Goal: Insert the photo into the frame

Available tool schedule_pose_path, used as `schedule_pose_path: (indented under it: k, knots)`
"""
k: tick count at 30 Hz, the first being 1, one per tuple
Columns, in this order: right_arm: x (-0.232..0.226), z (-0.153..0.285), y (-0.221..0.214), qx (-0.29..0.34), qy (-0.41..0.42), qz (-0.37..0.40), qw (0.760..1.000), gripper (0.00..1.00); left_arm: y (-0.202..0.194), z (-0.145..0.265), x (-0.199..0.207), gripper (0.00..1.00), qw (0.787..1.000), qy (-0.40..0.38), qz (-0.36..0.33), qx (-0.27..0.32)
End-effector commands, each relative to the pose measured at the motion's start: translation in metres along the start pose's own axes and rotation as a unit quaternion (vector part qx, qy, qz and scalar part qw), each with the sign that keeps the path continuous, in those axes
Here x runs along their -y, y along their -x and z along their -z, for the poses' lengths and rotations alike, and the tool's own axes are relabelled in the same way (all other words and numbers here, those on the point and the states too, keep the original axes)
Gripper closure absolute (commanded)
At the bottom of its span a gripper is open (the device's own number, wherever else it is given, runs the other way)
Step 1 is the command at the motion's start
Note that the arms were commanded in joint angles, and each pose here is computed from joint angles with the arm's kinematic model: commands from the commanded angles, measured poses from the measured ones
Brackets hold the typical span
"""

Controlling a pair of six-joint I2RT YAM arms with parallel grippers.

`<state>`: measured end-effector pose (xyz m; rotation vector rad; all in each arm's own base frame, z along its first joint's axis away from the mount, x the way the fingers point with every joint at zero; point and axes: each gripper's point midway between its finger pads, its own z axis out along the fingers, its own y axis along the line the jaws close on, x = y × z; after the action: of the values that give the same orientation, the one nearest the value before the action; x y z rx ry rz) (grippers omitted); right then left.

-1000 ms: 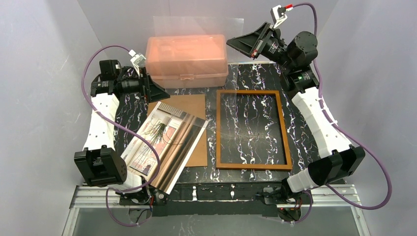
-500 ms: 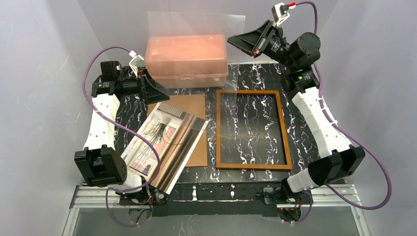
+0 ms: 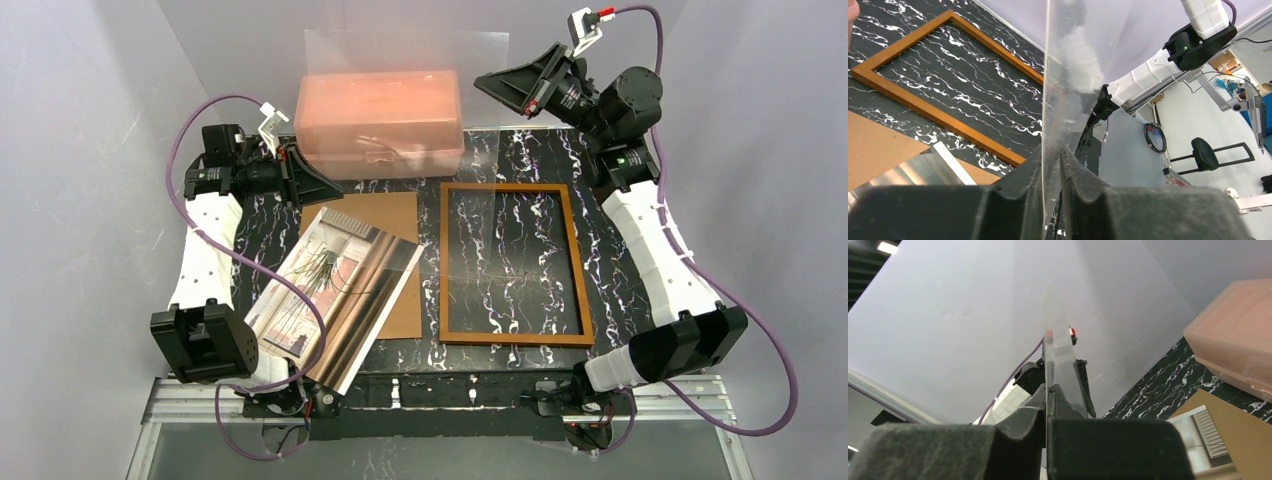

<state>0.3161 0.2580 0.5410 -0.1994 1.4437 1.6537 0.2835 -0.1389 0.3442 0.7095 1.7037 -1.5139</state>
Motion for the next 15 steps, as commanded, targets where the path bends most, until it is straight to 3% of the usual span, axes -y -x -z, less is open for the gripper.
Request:
schedule_pose_path:
  k: [1, 3, 6, 10, 15]
  knots:
    - [-0.017, 0.009, 0.007, 0.016, 0.013, 0.041, 0.999, 0.91, 0.01, 0.002, 0.04, 0.9, 0.998, -0.049, -0.035, 0.01]
    - [-0.012, 0.011, 0.003, 0.013, 0.008, 0.039, 0.999, 0.82, 0.011, 0.002, 0.041, 1.0, 0.998, -0.048, -0.035, 0.01]
    - [-0.001, 0.014, -0.003, 0.008, -0.001, 0.035, 0.999, 0.63, 0.013, 0.002, 0.042, 1.0, 0.998, -0.044, -0.036, 0.009]
    - [0.016, 0.019, -0.017, -0.003, -0.018, 0.02, 1.0, 0.48, 0.014, 0.002, 0.043, 1.0, 0.999, -0.037, -0.032, 0.008]
    - [0.038, 0.027, -0.036, -0.013, -0.036, -0.005, 0.999, 0.4, 0.012, 0.002, 0.046, 1.0, 0.999, -0.039, -0.008, 0.007]
